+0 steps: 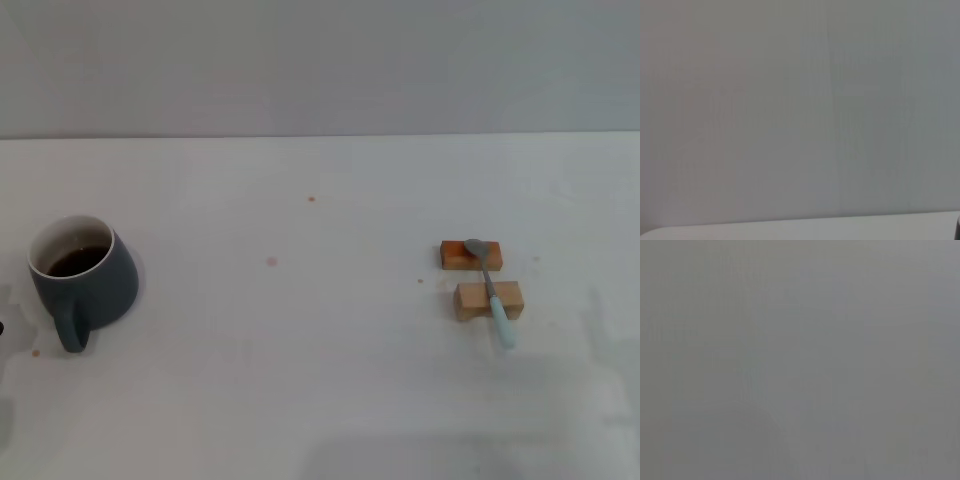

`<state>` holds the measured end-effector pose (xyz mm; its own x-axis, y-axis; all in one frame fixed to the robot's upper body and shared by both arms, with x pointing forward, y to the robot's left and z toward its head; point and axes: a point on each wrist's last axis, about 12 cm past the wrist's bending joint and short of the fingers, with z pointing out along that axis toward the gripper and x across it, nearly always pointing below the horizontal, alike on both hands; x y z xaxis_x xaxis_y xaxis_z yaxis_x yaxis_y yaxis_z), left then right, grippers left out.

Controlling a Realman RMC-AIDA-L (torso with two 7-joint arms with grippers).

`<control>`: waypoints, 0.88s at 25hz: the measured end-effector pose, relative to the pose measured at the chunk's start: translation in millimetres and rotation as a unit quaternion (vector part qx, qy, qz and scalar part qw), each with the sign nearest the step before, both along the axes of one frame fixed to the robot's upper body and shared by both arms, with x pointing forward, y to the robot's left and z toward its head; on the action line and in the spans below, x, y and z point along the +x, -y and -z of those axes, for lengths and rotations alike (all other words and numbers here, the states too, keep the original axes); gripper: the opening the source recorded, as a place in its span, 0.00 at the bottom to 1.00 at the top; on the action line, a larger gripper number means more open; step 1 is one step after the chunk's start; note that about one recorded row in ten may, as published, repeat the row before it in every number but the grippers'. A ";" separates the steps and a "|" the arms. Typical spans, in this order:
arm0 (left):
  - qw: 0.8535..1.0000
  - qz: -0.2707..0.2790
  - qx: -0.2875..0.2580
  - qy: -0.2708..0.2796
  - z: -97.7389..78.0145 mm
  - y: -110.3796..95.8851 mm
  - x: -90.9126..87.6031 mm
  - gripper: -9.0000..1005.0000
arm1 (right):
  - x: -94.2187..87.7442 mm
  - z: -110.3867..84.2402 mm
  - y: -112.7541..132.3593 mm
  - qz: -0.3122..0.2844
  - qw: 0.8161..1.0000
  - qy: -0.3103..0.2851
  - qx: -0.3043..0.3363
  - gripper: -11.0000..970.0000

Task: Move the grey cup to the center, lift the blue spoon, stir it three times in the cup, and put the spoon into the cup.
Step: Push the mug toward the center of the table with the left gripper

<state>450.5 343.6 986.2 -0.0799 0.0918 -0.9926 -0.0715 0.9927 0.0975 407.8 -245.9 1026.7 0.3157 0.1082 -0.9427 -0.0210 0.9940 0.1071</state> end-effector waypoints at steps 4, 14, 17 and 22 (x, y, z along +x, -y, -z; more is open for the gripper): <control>1.000 0.000 0.000 0.000 0.0 0.0 0.0 0.01 | -0.7 -0.9 -0.4 0.000 1.000 0.004 0.001 0.76; 1.000 -0.002 0.007 -0.004 0.4 -3.9 -0.6 0.01 | -7.5 -3.6 -0.9 -0.007 1.000 0.020 0.000 0.77; 1.000 0.000 0.014 -0.008 0.1 -4.8 2.6 0.01 | -5.8 -3.9 -1.8 -0.010 1.000 0.020 0.000 0.77; 0.999 0.006 0.038 -0.017 0.1 -2.6 10.0 0.01 | -5.7 -4.4 -2.1 -0.010 1.000 0.022 0.001 0.77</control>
<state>460.5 346.2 986.0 -0.1119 0.1686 -0.9793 -0.0543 0.9830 0.1755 402.2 -243.9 1031.1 0.3545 0.1166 -0.9278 -0.0457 0.9932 0.1074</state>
